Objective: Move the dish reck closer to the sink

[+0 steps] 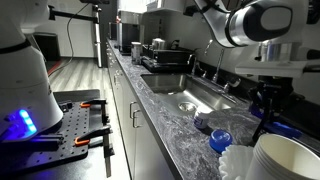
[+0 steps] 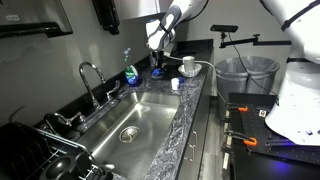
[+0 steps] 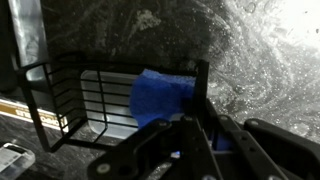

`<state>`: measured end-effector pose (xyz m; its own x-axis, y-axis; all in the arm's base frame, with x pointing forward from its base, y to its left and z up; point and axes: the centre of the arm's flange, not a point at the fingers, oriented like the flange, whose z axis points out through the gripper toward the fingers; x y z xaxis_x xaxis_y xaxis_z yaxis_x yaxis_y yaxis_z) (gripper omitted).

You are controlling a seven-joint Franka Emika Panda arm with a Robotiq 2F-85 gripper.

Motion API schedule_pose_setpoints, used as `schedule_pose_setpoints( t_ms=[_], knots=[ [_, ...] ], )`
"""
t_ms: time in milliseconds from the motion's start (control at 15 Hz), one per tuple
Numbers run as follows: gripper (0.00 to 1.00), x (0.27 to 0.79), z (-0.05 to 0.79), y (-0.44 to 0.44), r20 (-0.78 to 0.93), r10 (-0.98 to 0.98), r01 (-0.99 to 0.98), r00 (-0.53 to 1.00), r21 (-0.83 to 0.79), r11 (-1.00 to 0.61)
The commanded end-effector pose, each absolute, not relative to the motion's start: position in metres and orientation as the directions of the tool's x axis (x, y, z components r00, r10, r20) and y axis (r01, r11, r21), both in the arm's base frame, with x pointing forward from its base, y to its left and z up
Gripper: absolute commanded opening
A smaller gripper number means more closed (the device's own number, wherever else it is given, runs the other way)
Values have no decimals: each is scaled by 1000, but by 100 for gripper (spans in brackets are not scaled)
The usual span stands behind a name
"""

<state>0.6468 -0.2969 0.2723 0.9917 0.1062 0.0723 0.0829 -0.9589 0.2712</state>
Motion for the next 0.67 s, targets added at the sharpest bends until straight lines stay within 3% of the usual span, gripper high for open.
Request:
schedule_pose_setpoints(
  t_ms=[0,600],
  knots=[
    [3,633,292,-278,6,-1,-2,1000,303,-953],
    [3,649,302,-217,9,-8,-10,1000,254,-967]
  ],
)
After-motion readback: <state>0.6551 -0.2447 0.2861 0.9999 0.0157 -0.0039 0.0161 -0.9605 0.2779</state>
